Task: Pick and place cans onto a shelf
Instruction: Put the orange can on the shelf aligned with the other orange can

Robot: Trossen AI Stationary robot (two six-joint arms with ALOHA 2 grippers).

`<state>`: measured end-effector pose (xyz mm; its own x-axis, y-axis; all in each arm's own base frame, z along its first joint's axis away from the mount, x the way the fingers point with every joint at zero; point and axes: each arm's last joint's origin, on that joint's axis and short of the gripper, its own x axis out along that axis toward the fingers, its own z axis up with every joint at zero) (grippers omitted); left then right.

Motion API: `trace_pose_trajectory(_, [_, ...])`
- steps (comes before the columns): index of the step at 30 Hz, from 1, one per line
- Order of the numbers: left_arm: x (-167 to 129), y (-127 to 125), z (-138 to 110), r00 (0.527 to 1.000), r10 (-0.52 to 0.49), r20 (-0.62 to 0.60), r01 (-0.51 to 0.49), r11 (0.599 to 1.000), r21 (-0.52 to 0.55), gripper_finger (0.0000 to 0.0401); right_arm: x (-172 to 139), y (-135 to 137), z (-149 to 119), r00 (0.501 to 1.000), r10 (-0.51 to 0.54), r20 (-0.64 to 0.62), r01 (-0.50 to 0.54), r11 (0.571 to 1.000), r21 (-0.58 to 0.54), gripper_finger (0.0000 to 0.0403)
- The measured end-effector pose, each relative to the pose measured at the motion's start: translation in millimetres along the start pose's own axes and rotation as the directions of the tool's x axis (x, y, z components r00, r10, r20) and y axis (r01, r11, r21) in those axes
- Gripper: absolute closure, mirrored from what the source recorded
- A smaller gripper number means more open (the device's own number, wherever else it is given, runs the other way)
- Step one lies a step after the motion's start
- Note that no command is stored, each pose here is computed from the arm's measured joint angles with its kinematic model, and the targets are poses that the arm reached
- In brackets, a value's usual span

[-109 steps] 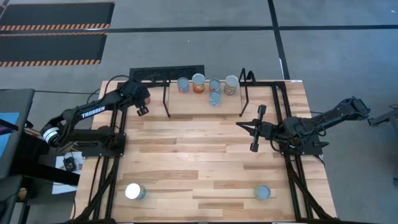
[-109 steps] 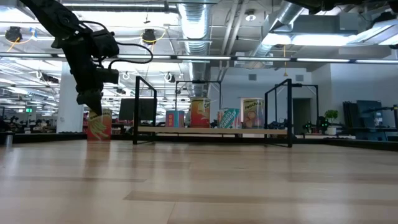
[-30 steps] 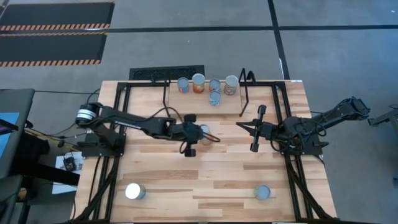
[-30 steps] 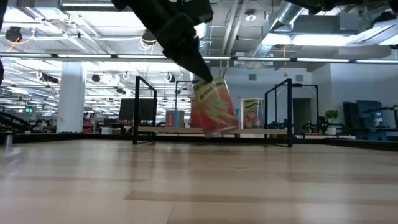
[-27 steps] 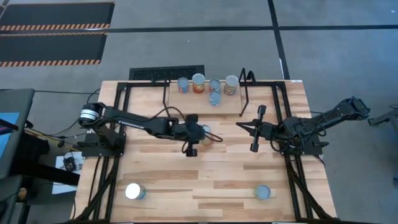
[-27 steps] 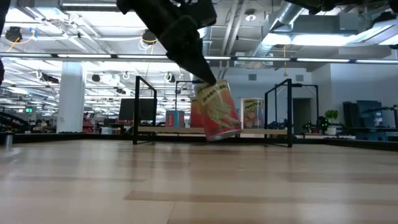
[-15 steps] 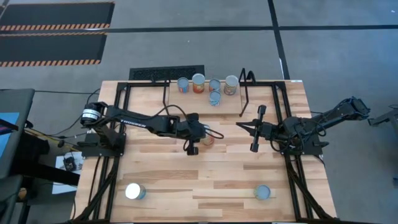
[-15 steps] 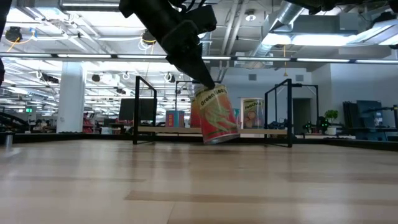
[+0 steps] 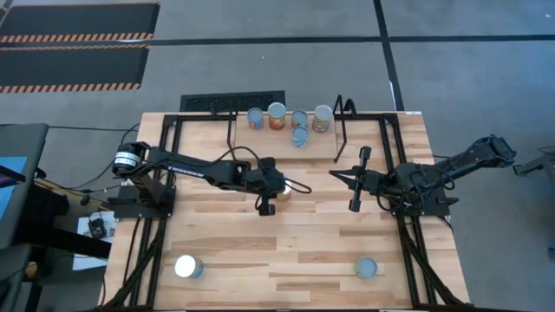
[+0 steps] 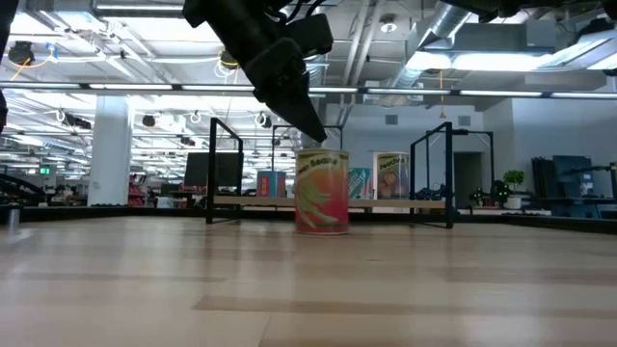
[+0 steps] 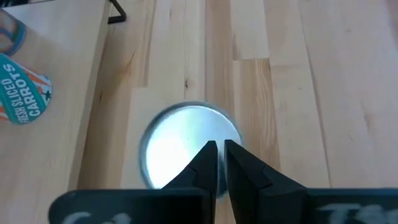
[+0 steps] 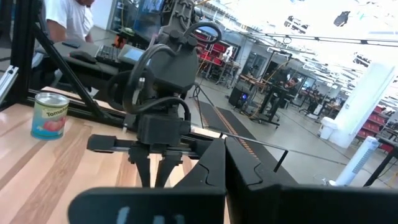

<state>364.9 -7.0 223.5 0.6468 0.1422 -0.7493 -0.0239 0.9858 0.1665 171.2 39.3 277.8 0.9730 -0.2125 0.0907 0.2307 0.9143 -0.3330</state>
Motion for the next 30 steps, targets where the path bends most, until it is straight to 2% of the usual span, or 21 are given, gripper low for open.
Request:
trace_pose_trajectory(3, [-5, -1, 0, 1.0, -0.002, -0.019, 0.003, 1.0, 0.017, 0.0383, 0, 0, 0, 1.0, 0.0, 0.0, 0.0, 1.0, 0.0, 0.0392])
trace_pose_trajectory(6, [-23, -5, 5, 1.0, -0.015, -0.013, 0.016, 0.999, 0.052, 0.0383, 0, 0, 0, 1.0, -0.001, 0.0, 0.001, 1.0, 0.0, 0.0392])
trace_pose_trajectory(10, [-58, -15, 8, 0.996, -0.039, 0.076, 0.034, 0.997, 0.068, 0.0383, 0, 0, 0, 1.0, -0.001, 0.0, 0.001, 1.0, 0.0, 0.0392])
trace_pose_trajectory(13, [-78, -26, 0, 0.986, -0.04, 0.165, 0.029, 0.997, 0.069, 0.0383, 0, 0, 0, 1.0, -0.002, 0.002, 0.002, 1.0, 0.003, 0.0392])
trace_pose_trajectory(16, [-95, -35, -15, 0.96, -0.06, 0.275, 0.048, 0.998, 0.05, 0.0383, 1, 0, 2, 1.0, -0.008, 0.017, 0.007, 1.0, 0.015, 0.0392])
trace_pose_trajectory(20, [-108, -44, -47, 0.917, -0.11, 0.383, 0.11, 0.994, 0.021, 0.0383, 8, 5, -1, 1.0, -0.008, 0.017, 0.008, 1.0, 0.014, 0.0392])
trace_pose_trajectory(25, [-121, -42, -89, 0.842, -0.133, 0.522, 0.179, 0.983, -0.038, 0.0383, 31, 19, -2, 0.997, 0.054, -0.054, -0.056, 0.998, -0.035, 0.0396])
trace_pose_trajectory(30, [-131, -32, -123, 0.763, -0.107, 0.637, 0.204, 0.976, -0.08, 0.0383, 59, 34, 2, 0.977, 0.128, -0.173, -0.139, 0.989, -0.058, 0.0393])
